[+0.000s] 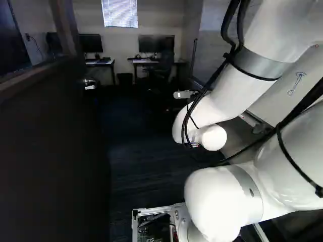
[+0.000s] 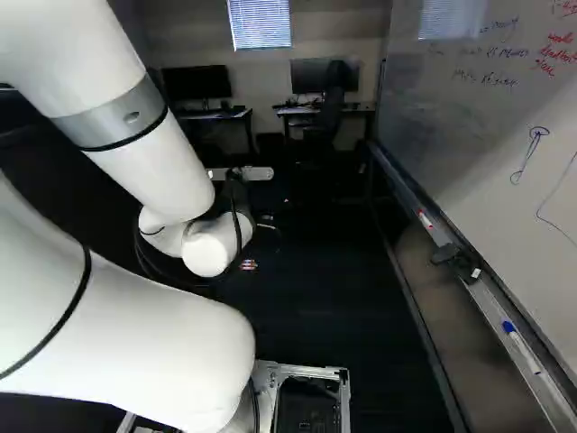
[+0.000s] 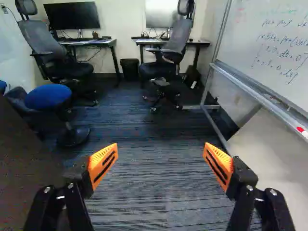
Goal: Open the door and move inside
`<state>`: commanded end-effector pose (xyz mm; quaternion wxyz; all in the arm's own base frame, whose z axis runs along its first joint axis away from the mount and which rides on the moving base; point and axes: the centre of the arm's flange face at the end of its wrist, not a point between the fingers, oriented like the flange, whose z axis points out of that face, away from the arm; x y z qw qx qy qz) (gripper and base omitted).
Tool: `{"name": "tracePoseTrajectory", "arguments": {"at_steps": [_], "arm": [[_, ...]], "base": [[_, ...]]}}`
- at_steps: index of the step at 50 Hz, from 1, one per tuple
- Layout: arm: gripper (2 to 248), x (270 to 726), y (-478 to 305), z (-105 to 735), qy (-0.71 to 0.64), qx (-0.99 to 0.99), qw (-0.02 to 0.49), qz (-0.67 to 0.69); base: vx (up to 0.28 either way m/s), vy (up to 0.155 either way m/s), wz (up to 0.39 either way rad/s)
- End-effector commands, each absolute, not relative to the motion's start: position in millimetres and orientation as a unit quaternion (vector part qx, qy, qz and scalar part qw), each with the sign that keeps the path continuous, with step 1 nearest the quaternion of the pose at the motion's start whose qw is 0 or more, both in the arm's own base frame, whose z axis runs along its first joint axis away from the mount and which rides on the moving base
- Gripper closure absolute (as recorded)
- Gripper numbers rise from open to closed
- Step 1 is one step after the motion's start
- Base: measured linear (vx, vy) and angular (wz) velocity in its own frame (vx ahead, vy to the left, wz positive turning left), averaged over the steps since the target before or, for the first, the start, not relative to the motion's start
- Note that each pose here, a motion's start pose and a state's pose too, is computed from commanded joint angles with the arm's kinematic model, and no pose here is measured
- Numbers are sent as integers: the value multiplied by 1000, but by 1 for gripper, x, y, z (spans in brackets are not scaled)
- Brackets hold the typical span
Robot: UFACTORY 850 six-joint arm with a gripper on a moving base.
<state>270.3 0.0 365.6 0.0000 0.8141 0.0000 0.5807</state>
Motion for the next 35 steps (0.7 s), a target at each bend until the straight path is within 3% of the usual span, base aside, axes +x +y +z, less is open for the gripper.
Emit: {"name": "tracePoseTrajectory", "arguments": {"at_steps": [35], "arm": [[3, 270, 0, 366, 0, 814, 0, 581]], "base": [[182, 3, -4]]}}
